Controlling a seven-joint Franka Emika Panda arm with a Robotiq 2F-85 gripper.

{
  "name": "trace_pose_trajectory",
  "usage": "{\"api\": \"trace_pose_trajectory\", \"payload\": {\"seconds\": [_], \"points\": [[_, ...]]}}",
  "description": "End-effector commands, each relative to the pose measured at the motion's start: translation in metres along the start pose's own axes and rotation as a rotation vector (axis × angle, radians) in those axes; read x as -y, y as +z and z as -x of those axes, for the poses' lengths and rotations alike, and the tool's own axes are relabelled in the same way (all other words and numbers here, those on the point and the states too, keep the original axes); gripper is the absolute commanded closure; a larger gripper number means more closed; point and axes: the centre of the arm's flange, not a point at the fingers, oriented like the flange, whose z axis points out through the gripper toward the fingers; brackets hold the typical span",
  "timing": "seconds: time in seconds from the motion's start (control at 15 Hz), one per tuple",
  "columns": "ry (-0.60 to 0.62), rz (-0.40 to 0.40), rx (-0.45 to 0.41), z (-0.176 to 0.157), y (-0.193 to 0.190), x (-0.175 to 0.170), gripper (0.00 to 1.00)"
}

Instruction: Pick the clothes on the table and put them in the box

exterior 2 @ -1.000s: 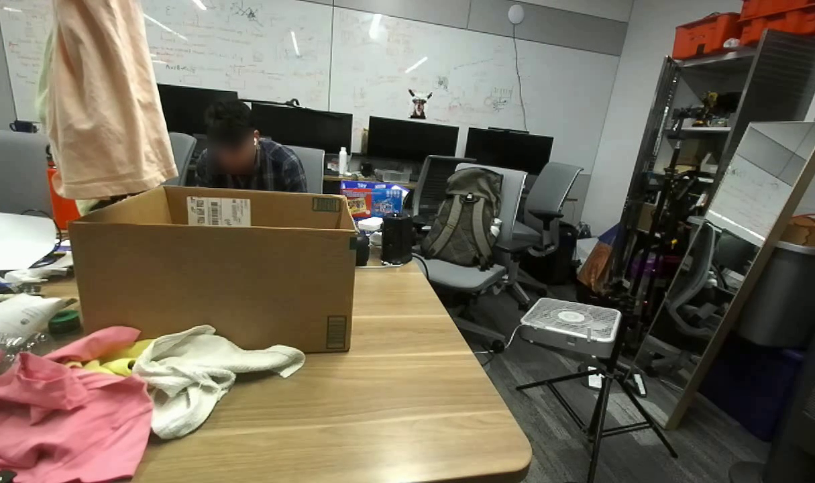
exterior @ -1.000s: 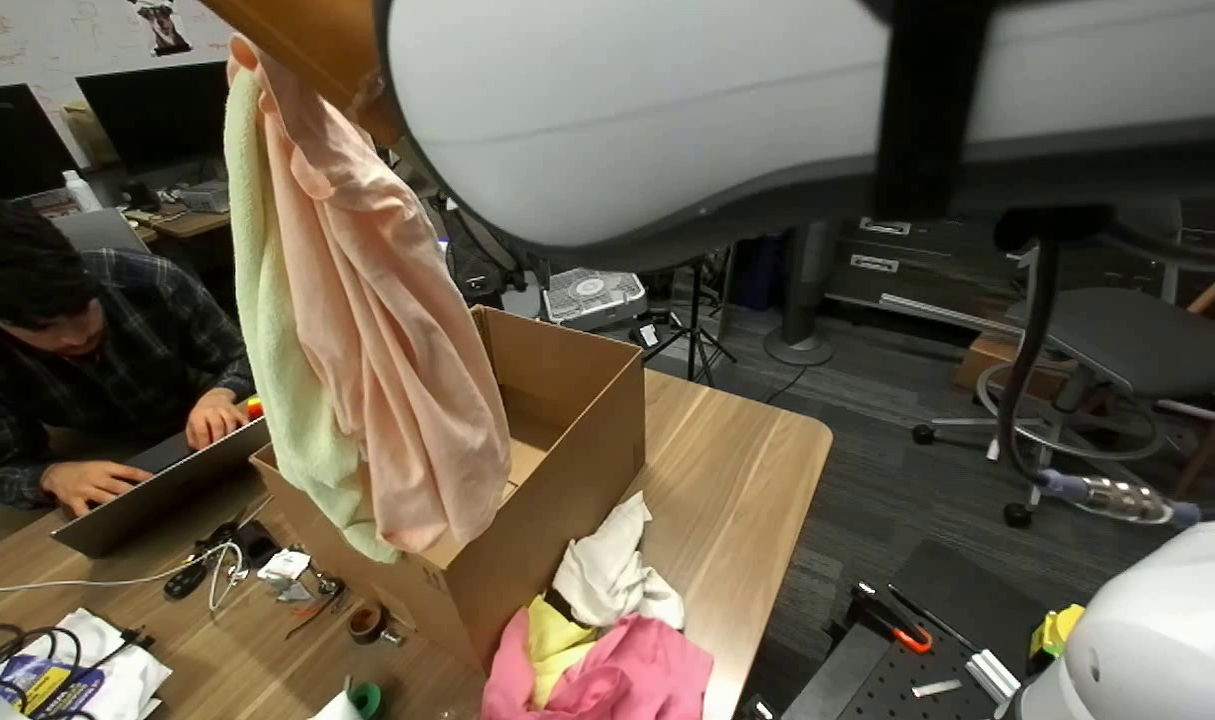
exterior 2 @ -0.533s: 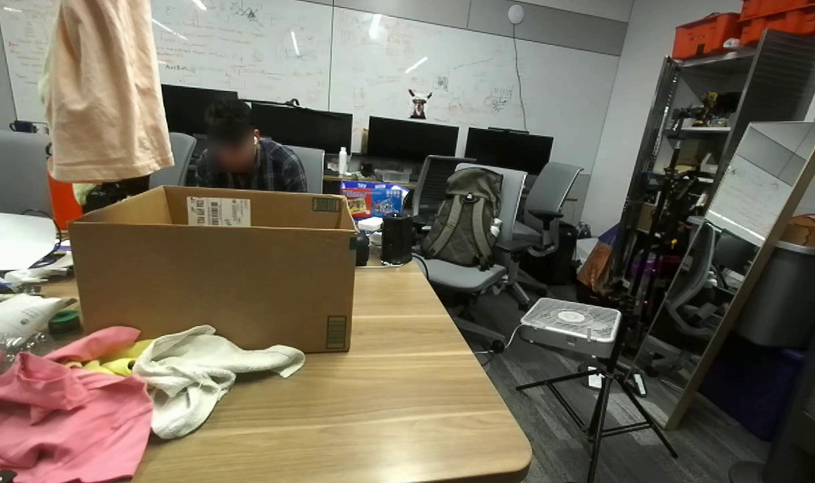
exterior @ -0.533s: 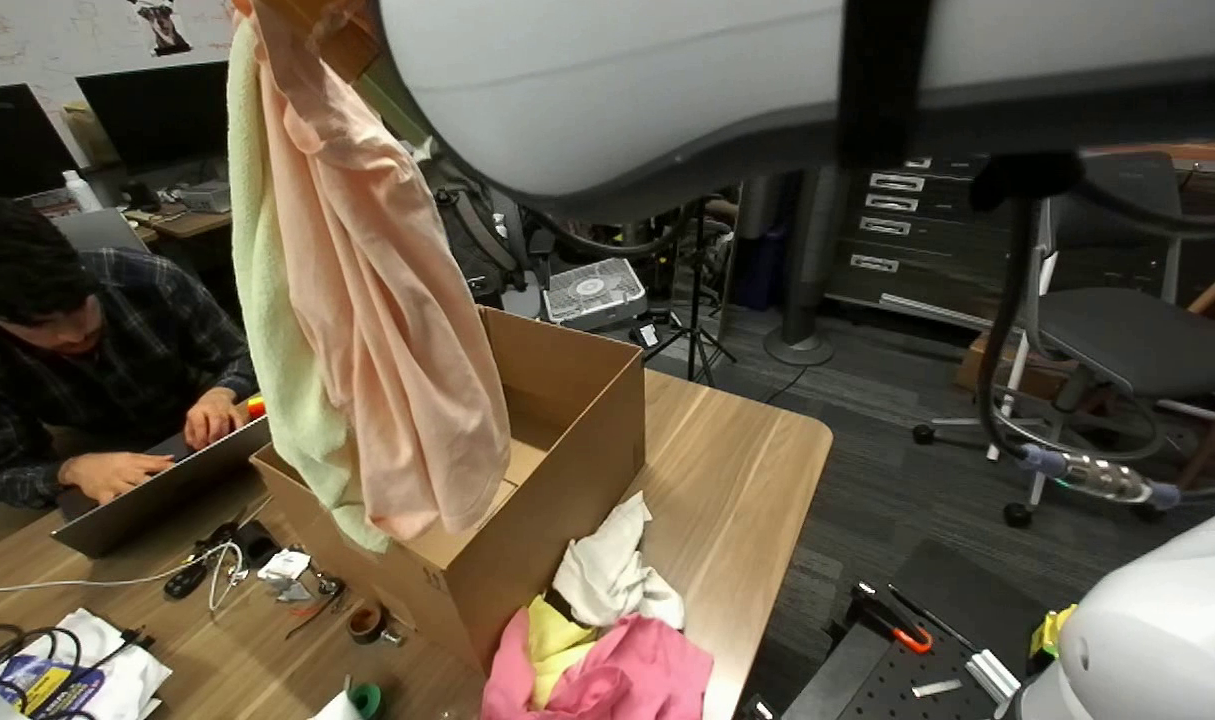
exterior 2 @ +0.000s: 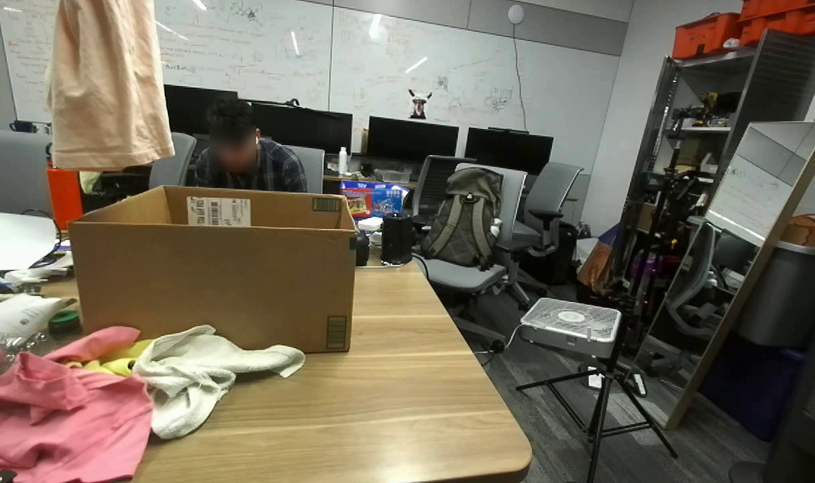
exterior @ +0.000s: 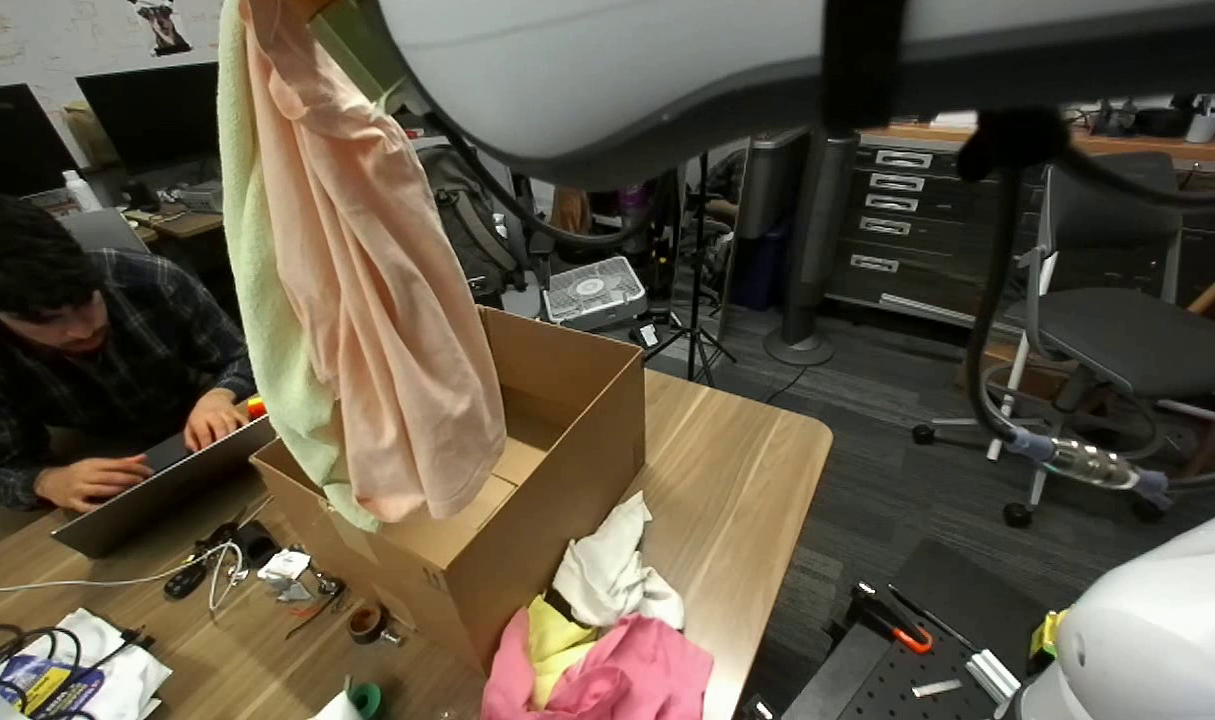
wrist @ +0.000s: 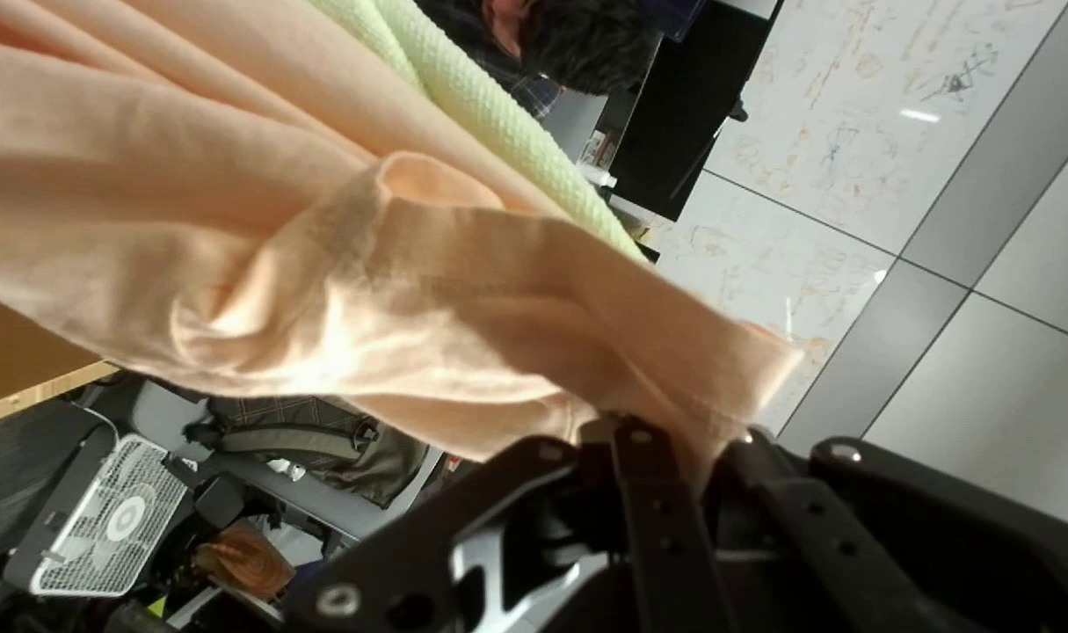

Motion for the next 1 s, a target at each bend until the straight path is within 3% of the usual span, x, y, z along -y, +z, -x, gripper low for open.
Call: {"api": "trace_pose_trajectory", "payload": {"seconds": [0.0,0.93], "points": [[0.032,-0.059,-0.041,-0.003,0.005,0.017,0.98],[0.157,-0.076,-0.168,-0.017,0.042,0.025,0.98]]}}
